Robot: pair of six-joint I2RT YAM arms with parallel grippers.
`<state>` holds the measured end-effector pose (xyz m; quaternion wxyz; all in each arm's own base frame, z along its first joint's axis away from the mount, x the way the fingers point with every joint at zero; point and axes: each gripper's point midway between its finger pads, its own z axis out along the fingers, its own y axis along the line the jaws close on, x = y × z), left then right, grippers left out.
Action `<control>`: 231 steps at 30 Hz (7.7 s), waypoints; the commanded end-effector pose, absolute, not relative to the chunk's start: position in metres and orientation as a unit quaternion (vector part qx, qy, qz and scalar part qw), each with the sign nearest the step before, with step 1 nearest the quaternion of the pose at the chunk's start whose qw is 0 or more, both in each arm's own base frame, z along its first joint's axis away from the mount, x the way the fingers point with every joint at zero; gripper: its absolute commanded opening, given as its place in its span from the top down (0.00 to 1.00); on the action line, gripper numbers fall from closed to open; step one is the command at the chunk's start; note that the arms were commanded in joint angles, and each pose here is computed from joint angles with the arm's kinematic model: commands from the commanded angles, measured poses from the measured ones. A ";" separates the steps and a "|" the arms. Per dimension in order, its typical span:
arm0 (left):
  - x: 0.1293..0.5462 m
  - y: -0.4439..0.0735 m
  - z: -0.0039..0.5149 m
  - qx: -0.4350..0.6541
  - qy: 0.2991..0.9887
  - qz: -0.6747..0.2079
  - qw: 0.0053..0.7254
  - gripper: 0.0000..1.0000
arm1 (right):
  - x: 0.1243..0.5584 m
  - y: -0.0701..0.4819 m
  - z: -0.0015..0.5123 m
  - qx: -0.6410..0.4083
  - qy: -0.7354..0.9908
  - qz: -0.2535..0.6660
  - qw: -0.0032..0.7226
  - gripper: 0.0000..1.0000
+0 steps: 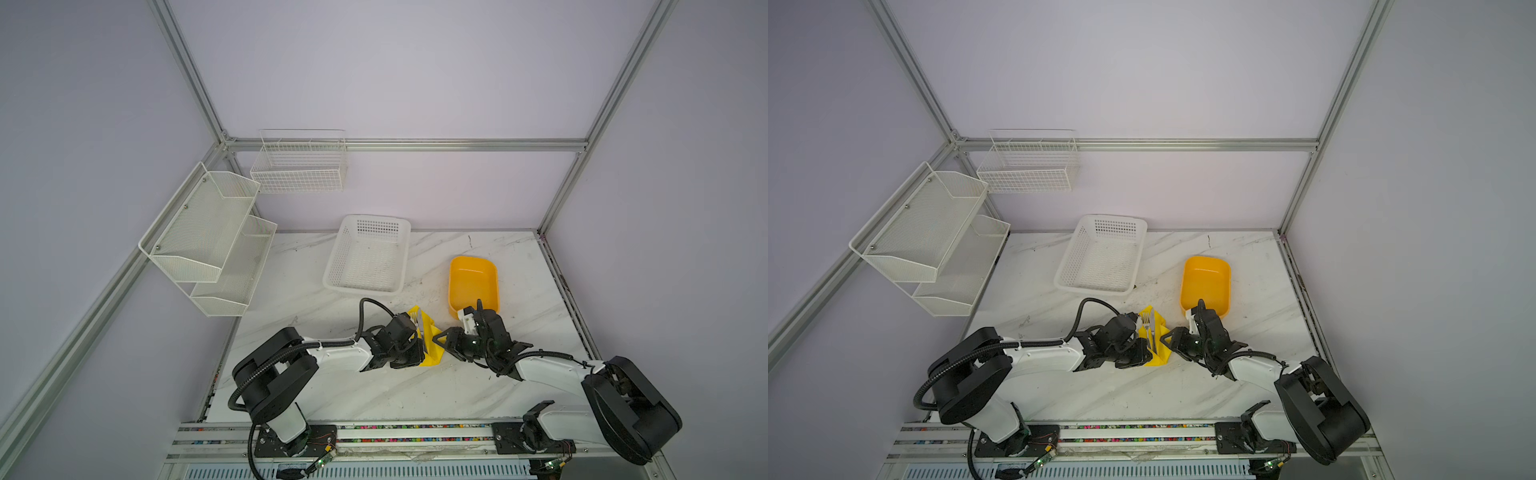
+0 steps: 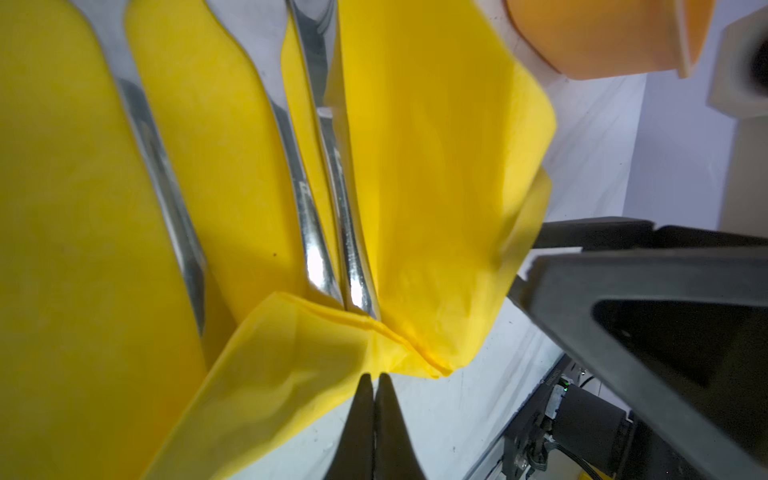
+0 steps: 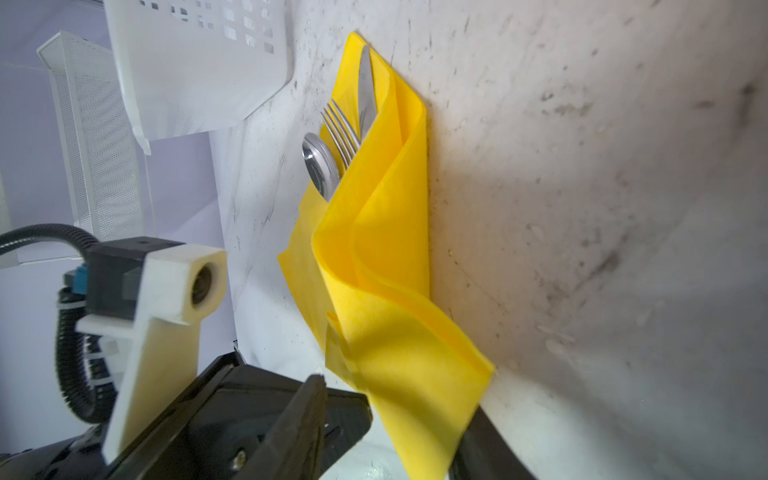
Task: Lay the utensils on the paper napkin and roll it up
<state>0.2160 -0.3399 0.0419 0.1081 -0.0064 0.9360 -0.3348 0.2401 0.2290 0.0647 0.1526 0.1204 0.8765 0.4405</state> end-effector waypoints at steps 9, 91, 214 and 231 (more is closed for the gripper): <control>0.234 -0.378 0.065 0.012 0.919 -0.376 0.121 1.00 | 0.225 0.241 0.071 0.092 0.858 0.490 0.122 0.47; 0.272 -0.288 0.082 -0.156 0.882 -0.404 0.183 0.28 | 0.218 0.314 0.058 -0.079 0.886 0.437 0.132 0.84; 0.259 -0.259 0.030 -0.136 0.928 -0.303 0.167 1.00 | 0.207 0.270 0.068 -0.046 0.888 0.449 0.086 0.87; 0.262 -0.263 0.036 -0.134 0.924 -0.313 0.172 1.00 | 0.188 0.281 0.027 -0.068 0.916 0.393 0.038 0.91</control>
